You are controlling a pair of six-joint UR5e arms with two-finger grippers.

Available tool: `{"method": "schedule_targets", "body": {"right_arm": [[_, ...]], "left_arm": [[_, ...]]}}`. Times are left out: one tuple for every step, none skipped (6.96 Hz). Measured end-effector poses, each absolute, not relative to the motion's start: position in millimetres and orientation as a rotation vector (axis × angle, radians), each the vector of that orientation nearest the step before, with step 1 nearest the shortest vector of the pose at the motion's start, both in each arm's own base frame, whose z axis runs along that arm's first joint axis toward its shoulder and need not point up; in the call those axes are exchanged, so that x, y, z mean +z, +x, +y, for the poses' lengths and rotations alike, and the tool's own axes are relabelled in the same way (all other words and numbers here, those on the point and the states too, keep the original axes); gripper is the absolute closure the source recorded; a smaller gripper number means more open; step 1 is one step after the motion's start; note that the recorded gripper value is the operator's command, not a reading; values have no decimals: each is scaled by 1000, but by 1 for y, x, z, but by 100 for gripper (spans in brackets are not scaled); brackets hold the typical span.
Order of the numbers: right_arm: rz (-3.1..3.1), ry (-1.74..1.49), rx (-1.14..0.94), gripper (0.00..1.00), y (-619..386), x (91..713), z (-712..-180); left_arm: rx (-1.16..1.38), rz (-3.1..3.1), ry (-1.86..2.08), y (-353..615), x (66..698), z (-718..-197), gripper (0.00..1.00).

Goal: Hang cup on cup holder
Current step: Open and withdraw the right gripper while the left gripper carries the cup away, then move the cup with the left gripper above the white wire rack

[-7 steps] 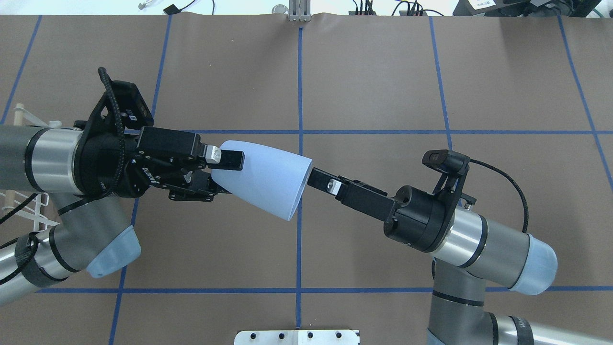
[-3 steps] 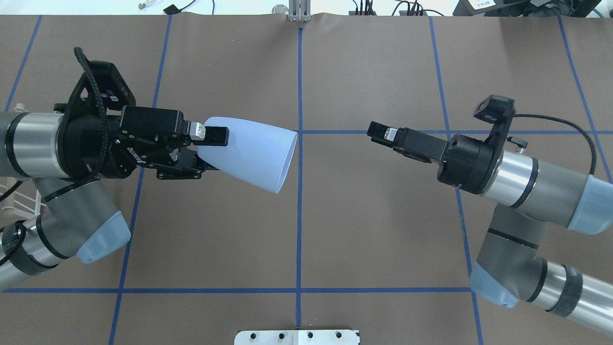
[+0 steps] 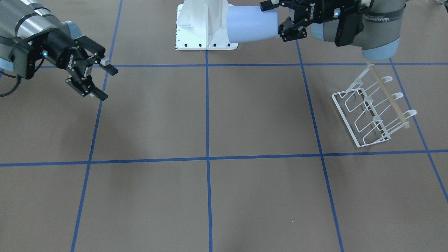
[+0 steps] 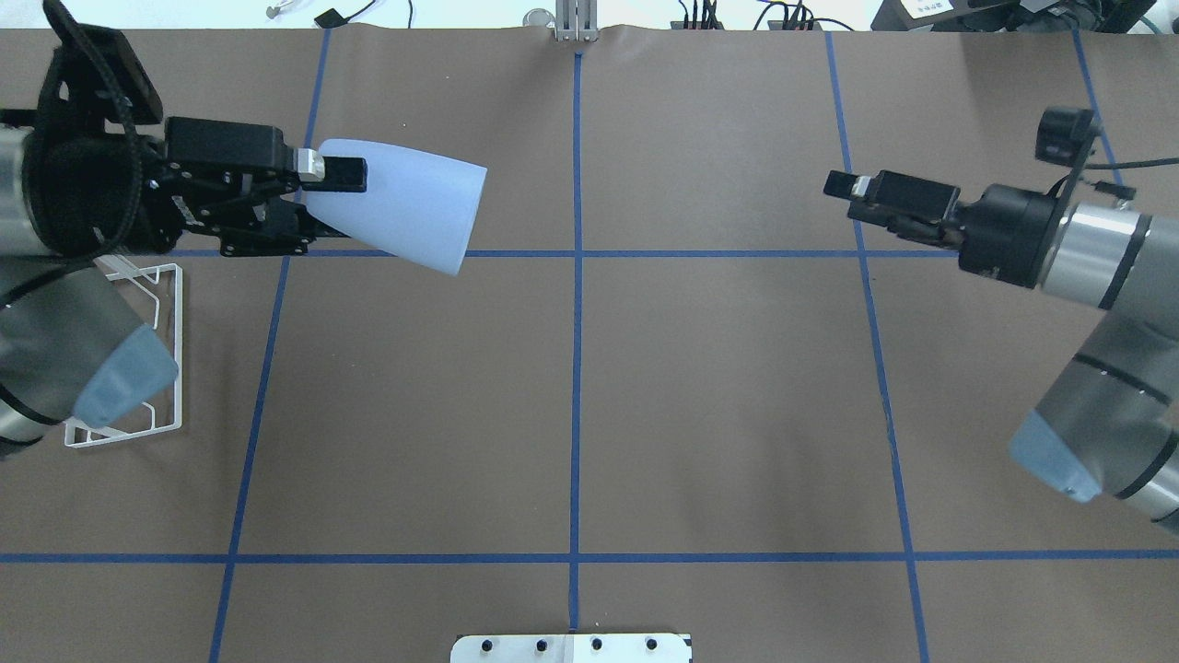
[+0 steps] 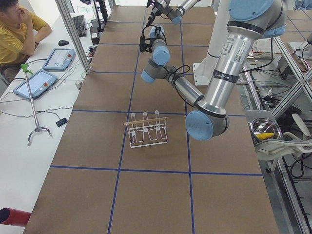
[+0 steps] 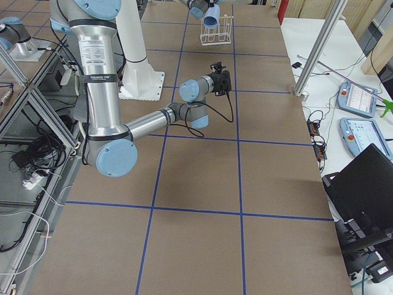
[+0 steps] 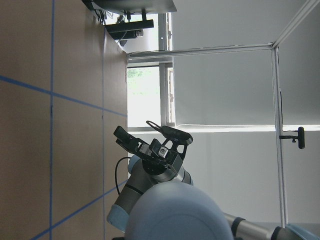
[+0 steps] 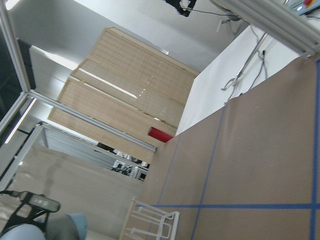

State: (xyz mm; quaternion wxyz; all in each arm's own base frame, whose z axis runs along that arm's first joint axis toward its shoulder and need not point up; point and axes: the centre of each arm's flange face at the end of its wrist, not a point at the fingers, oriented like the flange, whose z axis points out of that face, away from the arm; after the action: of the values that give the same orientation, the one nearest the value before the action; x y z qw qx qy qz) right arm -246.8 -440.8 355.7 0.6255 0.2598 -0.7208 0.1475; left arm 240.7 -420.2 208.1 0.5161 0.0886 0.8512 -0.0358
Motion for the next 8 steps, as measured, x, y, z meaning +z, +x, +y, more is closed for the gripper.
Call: {"method": "schedule_targets", "body": {"right_arm": [[-1516,546,320,0,-207,383,-469],[-1397,513,300,0,-167,414,-490],[-1278,498,270,0,-132,451,-505],[-1147,490,209,0,-101,489,-511],[-1028,473,131,0,-77,523,-511],[-936,453,54,0,-58,548,-509],[-867,432,-19,0,-43,569,-505],[-821,407,-73,0,-31,586,-499]], "left_arm": [[-67,1930,258,213,212,-439,100],[-57,1834,301,183,216,-456,100],[-45,1745,349,153,221,-472,100],[-26,1659,404,125,230,-485,100],[-2,1578,456,106,248,-493,100],[31,1504,499,95,271,-496,100],[62,1434,533,86,294,-498,100],[91,1373,552,78,317,-499,100]]}}
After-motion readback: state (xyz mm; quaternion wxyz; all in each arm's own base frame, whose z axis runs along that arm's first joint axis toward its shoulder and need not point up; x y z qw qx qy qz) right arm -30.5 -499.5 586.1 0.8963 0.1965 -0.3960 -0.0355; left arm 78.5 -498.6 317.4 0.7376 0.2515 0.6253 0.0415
